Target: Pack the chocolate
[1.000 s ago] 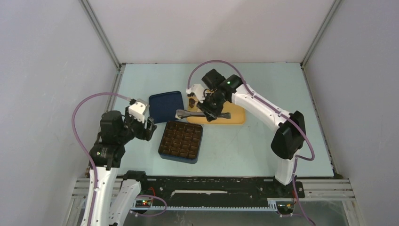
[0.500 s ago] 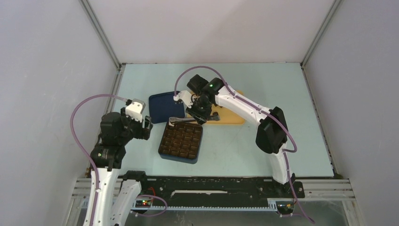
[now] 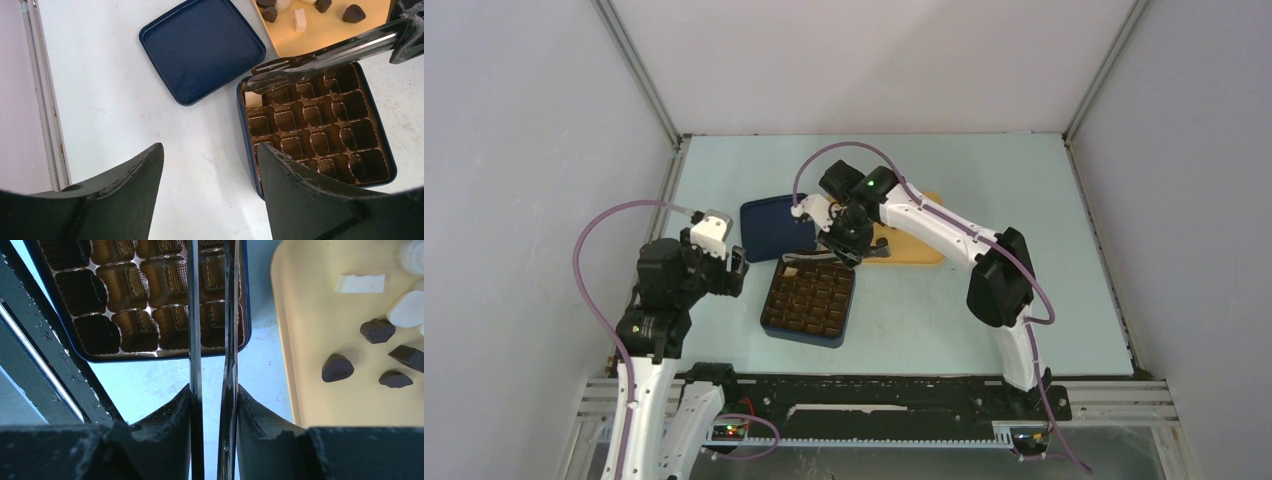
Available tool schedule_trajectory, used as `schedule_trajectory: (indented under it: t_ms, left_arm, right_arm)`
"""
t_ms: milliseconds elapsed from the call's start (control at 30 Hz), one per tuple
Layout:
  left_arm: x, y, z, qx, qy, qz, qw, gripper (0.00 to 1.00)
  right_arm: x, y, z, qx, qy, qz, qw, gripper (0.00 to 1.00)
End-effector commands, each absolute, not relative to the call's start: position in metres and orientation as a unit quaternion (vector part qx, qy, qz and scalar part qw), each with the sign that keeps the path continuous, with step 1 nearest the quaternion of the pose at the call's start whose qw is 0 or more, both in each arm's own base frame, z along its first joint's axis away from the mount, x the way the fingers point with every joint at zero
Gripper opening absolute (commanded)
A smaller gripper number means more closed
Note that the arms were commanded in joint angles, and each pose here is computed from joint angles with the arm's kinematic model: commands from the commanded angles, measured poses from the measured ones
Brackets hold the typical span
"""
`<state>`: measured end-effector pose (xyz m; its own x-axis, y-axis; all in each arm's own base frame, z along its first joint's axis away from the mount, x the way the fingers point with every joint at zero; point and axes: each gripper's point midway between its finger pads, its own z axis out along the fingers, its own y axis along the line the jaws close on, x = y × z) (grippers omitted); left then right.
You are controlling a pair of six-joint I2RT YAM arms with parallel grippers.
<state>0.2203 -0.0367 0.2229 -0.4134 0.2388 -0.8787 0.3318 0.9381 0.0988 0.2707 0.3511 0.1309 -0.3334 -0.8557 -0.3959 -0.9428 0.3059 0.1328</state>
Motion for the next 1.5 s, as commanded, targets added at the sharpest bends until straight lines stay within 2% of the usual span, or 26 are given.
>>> schedule_trajectory:
  t_ms: [0, 233, 500, 700, 1467]
  left_arm:
    - [0.224, -0.035, 0.222, 0.158, 0.836, -0.047, 0.523, 0.73]
    - [0.224, -0.038, 0.222, 0.161, 0.837, -0.055, 0.52, 0.73]
    - [0.225, -0.045, 0.221, 0.172, 0.837, -0.074, 0.515, 0.74]
    - [0.224, -0.051, 0.218, 0.181, 0.837, -0.09, 0.509, 0.74]
    - [0.226, -0.053, 0.215, 0.184, 0.84, -0.094, 0.502, 0.75]
  right_arm:
    - [0.278, 0.356, 0.16, -0.559, 0.794, 0.172, 0.168, 0.33]
    - [0.29, 0.334, 0.189, -0.54, 0.799, 0.168, 0.205, 0.31]
    - [0.325, 0.274, 0.193, -0.49, 0.829, 0.134, 0.234, 0.31]
    - [0.334, 0.242, 0.167, -0.454, 0.86, 0.118, 0.204, 0.41]
    - [0.345, 0.252, 0.11, -0.446, 0.877, 0.117, 0.136, 0.47]
